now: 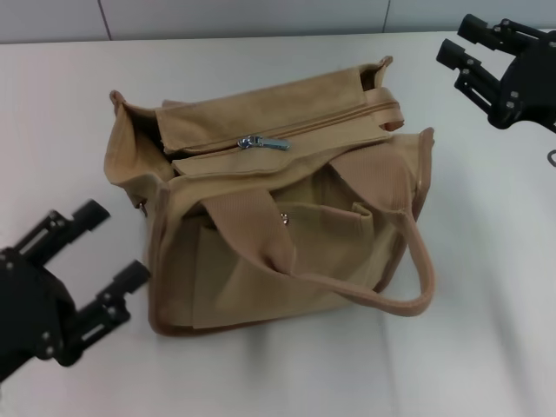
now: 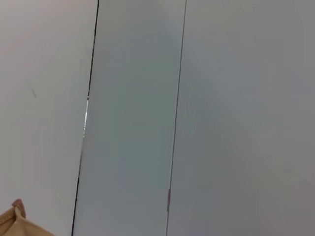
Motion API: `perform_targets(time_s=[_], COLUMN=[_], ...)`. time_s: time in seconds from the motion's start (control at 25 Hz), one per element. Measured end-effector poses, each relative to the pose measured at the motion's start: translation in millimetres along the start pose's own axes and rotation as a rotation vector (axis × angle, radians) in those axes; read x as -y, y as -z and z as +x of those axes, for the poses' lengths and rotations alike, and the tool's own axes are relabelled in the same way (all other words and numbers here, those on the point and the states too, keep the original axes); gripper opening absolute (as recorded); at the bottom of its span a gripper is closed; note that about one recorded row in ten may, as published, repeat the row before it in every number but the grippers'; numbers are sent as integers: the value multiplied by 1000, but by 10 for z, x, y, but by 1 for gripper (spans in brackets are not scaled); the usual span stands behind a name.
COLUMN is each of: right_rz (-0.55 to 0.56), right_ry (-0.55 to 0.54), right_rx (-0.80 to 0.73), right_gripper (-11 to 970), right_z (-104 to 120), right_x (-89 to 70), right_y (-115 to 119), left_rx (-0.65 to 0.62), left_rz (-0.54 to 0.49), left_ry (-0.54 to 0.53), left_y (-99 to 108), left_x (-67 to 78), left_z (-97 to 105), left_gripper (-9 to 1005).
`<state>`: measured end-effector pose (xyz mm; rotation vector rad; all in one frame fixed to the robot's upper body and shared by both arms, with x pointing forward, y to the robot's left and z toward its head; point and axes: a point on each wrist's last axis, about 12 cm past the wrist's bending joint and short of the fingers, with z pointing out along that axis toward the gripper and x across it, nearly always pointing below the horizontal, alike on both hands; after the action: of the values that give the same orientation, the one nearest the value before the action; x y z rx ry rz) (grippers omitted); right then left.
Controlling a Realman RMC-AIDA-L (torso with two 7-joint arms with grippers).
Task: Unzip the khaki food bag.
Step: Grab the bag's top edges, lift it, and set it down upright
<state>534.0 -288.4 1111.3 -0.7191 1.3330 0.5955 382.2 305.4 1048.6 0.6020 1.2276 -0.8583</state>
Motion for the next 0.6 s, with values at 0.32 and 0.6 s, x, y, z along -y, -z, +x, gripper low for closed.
perform_targets(time_s=[0.32,0.6], right_rz=[-11,-17], right_ry=[5,-6], right_rx=[0,-3], right_gripper=[378,393], right_z=[34,60], right_x=[-19,-39], right_y=[-35,-38], left_rx=[-29,-43], left_rz=[10,-36], left_ry=[33,13], left_y=[-227,-391], left_x=[-8,-134], left_z=[199,267], left_gripper=[731,725])
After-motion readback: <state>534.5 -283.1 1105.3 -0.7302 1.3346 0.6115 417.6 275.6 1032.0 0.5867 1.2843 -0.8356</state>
